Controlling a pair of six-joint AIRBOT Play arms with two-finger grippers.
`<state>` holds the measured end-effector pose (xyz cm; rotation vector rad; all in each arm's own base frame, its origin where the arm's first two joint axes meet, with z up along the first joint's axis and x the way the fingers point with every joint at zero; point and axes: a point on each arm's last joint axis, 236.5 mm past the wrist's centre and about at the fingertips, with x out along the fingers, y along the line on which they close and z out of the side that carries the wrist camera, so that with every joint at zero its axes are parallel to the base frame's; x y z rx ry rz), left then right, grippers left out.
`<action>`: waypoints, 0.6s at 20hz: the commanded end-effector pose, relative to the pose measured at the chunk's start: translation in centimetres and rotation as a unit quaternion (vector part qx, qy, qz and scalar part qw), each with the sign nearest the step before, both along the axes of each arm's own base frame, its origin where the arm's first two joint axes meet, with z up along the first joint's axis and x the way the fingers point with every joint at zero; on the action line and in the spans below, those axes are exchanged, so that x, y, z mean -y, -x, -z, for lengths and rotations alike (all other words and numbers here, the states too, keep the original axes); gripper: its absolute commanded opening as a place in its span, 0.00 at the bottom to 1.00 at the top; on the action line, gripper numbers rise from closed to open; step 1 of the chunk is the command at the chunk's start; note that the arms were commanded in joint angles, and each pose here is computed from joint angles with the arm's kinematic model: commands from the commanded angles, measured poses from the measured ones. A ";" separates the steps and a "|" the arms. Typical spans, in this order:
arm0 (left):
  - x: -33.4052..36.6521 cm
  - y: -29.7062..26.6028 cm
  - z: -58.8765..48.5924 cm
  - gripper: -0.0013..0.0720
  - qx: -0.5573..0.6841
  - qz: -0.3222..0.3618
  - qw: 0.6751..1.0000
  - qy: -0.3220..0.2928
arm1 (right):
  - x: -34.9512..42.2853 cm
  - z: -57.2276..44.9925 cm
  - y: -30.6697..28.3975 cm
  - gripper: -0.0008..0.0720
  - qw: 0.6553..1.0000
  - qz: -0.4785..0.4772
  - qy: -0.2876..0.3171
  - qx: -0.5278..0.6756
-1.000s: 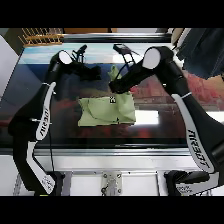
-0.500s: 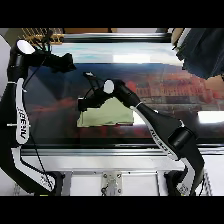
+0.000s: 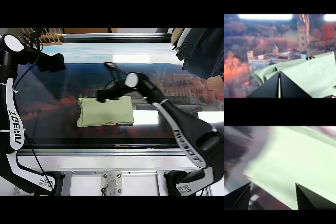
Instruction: Fold the clothes and pants, and hang the long-sleeved shirts on hangers.
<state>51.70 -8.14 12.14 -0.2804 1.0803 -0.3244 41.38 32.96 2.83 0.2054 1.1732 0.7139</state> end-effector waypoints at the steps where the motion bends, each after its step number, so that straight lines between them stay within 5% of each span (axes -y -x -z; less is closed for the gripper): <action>1: 2.7 1.0 0.1 0.03 0.000 0.040 0.999 -0.023 | 13.9 5.1 1.3 0.83 0.989 0.103 0.064 -0.078; 5: 6.6 1.2 -0.2 0.03 0.017 0.071 0.997 -0.020 | 21.3 10.8 1.9 0.83 0.955 0.235 0.002 -0.179; 12: 10.0 1.6 -0.6 0.03 0.032 0.099 0.994 -0.016 | 13.5 13.0 -0.6 0.83 0.951 0.200 -0.144 -0.188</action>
